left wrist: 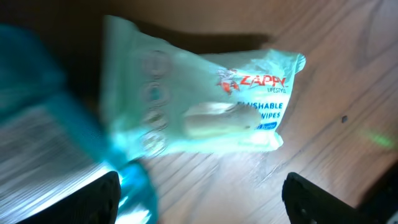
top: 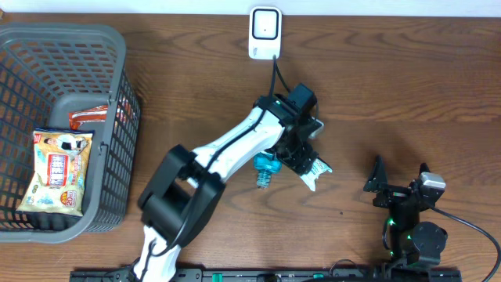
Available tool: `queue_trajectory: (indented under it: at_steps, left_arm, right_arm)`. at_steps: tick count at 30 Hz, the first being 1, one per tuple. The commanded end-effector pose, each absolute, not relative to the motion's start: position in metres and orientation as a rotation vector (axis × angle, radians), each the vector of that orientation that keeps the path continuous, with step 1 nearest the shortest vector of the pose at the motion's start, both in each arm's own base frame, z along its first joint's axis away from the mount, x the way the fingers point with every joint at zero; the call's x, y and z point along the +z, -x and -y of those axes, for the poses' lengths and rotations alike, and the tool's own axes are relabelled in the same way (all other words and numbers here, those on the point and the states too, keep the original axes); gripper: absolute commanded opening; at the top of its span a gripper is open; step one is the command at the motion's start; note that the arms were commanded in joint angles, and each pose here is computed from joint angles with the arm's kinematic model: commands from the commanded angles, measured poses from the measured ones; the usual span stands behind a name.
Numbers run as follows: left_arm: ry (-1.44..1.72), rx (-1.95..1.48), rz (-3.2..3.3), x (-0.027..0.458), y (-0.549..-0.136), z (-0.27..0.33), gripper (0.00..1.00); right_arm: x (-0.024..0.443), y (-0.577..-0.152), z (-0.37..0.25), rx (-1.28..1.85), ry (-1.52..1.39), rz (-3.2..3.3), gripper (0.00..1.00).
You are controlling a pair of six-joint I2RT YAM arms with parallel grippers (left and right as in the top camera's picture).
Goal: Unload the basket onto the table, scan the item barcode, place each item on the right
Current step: 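Carry the wipes pack out and set it right of the bottle, then release the pack and return the left gripper to the basket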
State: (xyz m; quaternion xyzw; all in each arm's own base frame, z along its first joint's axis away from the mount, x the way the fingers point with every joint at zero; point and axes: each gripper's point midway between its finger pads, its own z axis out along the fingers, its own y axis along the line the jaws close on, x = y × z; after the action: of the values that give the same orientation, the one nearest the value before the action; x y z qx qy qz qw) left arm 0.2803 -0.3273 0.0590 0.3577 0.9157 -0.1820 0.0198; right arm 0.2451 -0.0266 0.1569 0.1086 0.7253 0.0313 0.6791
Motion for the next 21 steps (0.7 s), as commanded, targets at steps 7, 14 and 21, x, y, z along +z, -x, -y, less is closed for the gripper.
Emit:
queue_trajectory:
  at_steps: [7, 14, 21]
  left_arm:
    - [-0.770, -0.316, -2.322, 0.268, -0.343, 0.264, 0.88]
    - [-0.144, -0.081, -2.113, 0.378, -0.358, 0.120, 0.98]
    - [0.616, 0.055, -1.951, 0.407, -0.333, -0.037, 0.98]
  right_arm:
    - [0.156, -0.245, 0.029, 0.051, -0.245, -1.629, 0.99]
    - [0.156, -0.245, 0.029, 0.051, -0.245, -1.629, 0.99]
    - [0.156, -0.245, 0.029, 0.051, -0.245, -1.629, 0.99]
